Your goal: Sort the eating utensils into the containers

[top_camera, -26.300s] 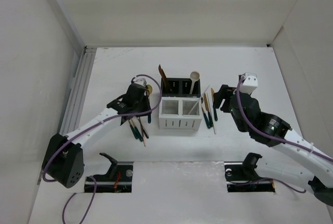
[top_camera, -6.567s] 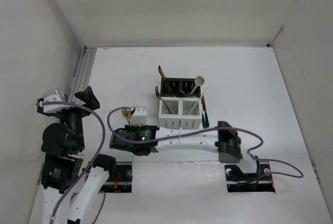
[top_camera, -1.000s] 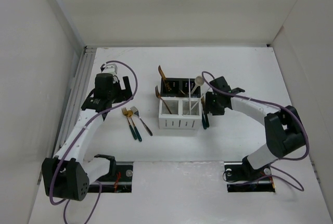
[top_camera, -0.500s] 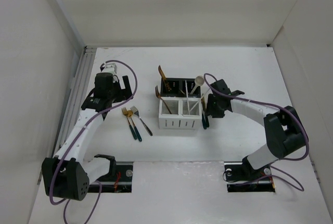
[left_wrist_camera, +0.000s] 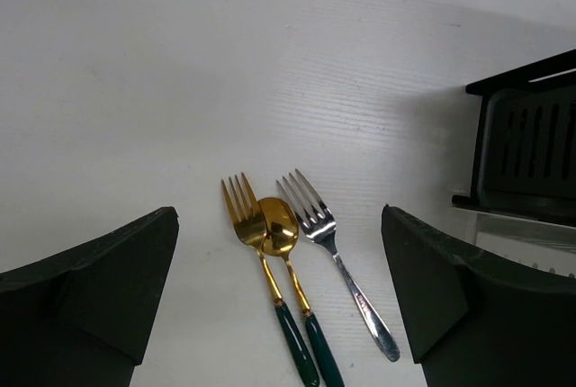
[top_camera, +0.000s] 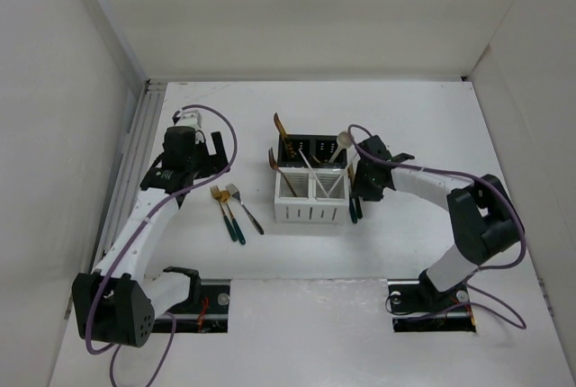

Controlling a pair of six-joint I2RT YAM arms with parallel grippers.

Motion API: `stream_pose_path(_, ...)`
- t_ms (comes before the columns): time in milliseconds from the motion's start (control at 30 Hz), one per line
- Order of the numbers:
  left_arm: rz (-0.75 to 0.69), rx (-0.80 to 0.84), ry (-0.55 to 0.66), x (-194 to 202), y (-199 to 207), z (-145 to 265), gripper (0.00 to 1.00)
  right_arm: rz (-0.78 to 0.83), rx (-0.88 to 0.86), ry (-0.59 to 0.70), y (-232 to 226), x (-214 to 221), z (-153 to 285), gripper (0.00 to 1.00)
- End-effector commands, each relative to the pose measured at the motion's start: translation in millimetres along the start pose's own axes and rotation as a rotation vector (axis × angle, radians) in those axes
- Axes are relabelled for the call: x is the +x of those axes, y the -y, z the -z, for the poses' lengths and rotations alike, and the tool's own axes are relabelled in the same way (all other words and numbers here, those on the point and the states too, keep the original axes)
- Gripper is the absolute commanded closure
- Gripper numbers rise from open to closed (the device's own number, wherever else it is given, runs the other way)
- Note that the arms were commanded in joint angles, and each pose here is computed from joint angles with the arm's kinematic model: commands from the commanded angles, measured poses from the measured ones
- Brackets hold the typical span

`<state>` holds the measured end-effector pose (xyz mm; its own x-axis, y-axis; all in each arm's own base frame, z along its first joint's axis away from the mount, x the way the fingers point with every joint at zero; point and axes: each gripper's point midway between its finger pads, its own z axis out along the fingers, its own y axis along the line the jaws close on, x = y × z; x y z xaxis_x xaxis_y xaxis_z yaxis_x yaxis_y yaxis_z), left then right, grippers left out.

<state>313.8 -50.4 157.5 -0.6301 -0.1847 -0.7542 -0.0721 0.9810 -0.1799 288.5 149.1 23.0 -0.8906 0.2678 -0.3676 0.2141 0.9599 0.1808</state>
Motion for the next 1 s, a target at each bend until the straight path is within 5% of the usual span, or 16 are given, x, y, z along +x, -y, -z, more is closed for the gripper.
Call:
stream_pose_path(0, 0.015, 0.010, 0.065, -18.2, 4.2, 11.6, 0.05, 0.002, 0.078, -0.011, -0.9, 5.0, -4.6, 0.57)
stream_pose_path(567, 0.030, 0.012, 0.135, -26.6, 2.6, 26.7, 0.01, -0.129, 0.249, -0.002, 36.4, 28.1, 9.6, 0.72)
stream_pose_path(667, 0.031, 0.003, 0.137, -24.8, 0.3, 27.3, 0.01, -0.127, 0.256, -0.008, 36.4, 28.1, 9.3, 0.85)
stream_pose_path(700, 0.031, 0.006, 0.146, -26.3, 0.7, 29.6, 0.00, -0.127, 0.256, -0.008, 36.4, 28.1, 9.3, 1.00)
stream_pose_path(967, 0.036, 0.021, 0.193, -35.2, 2.6, 39.7, 0.00, -0.134, 0.329, 0.145, 50.1, 8.3, 42.3, 1.00)
